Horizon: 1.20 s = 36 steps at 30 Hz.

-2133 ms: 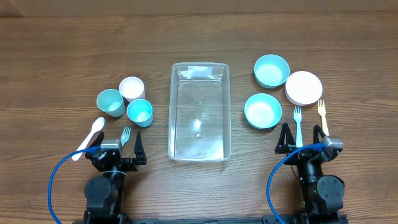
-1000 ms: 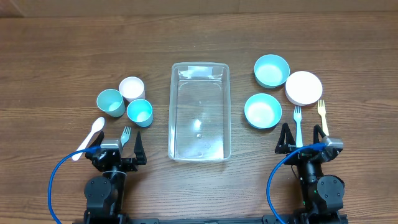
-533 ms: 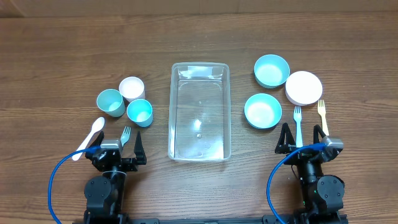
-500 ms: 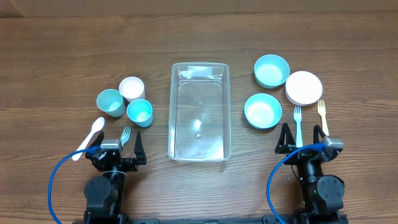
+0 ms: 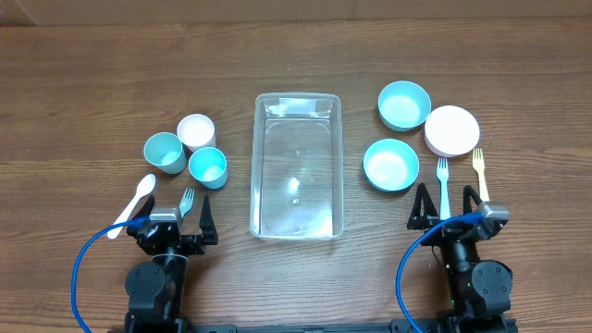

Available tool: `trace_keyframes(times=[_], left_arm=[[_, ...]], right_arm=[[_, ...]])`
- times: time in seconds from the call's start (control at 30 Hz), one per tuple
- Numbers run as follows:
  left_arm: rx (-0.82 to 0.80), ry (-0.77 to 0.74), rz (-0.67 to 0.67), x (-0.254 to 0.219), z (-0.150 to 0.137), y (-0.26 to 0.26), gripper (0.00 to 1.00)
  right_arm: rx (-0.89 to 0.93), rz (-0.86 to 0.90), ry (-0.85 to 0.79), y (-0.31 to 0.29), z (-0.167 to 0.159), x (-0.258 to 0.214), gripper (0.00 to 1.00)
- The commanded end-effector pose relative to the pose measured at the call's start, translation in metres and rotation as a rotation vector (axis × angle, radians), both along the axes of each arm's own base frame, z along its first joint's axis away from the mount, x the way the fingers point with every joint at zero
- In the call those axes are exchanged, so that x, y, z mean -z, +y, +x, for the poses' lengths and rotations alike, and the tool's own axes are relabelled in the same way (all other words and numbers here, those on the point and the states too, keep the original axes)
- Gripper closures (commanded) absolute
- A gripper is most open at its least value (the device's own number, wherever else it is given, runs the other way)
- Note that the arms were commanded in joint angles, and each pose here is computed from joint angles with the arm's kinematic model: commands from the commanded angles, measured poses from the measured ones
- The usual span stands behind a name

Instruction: Pack container

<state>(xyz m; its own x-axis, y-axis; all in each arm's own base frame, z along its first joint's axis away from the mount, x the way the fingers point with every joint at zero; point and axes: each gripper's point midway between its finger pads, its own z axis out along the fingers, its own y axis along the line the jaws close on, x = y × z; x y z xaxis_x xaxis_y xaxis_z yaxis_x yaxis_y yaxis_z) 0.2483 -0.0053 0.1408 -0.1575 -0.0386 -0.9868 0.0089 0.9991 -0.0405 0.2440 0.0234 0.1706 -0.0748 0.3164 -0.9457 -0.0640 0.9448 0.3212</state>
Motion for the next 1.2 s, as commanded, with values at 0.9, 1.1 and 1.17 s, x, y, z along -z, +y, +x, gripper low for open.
trace_keyframes(times=[0.9,1.1,1.17], left_arm=[[0.005,0.007,0.021,0.004,0.0,0.0,0.0],[0.005,0.007,0.021,0.004,0.0,0.0,0.0],[0.005,0.007,0.021,0.004,0.0,0.0,0.0]], right_arm=[[-0.554,0.137,-0.011,0.088,-0.036,-0.024,0.0],[-0.455,0.018,0.067,0.074,-0.028,-0.065,0.0],[-0.429,-0.016,0.175,0.07,-0.016,-0.08,0.0]])
